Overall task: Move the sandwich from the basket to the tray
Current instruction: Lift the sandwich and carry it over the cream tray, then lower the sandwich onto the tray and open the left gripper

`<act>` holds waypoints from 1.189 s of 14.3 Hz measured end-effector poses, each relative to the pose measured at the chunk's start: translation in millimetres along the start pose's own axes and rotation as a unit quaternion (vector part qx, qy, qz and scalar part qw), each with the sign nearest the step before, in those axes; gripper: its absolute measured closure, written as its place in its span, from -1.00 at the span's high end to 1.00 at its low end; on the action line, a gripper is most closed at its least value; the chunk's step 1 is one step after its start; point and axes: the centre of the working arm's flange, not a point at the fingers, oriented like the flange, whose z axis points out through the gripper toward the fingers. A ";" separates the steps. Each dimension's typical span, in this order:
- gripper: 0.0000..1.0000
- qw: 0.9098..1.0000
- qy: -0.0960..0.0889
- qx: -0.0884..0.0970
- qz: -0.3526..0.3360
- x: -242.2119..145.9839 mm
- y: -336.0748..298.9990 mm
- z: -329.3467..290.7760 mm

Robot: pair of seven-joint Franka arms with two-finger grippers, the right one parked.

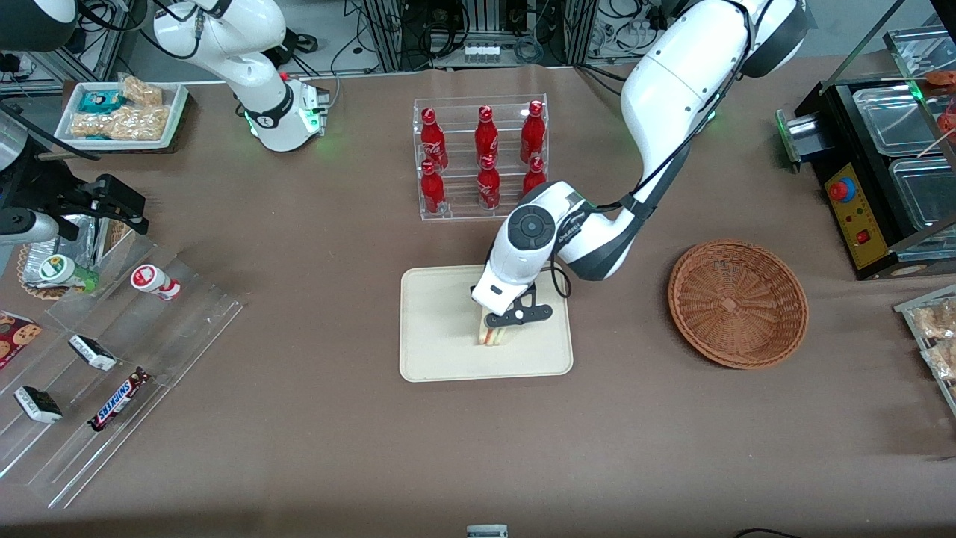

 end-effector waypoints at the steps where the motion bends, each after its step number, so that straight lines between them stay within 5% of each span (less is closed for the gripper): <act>1: -0.70 1.000 0.004 -0.004 -0.013 4.3 2.9 -1.9; 5: -0.70 0.999 0.029 0.008 -0.021 9.0 8.9 11.8; 8: -0.59 0.999 0.027 0.015 -0.014 3.9 10.8 24.7; 11: -0.05 0.999 0.030 0.009 -0.011 1.4 17.6 20.0; 15: 0.76 0.998 0.053 -0.022 -0.029 9.7 36.4 -18.7; 17: 1.00 0.997 0.060 -0.012 -0.055 9.3 38.3 -52.9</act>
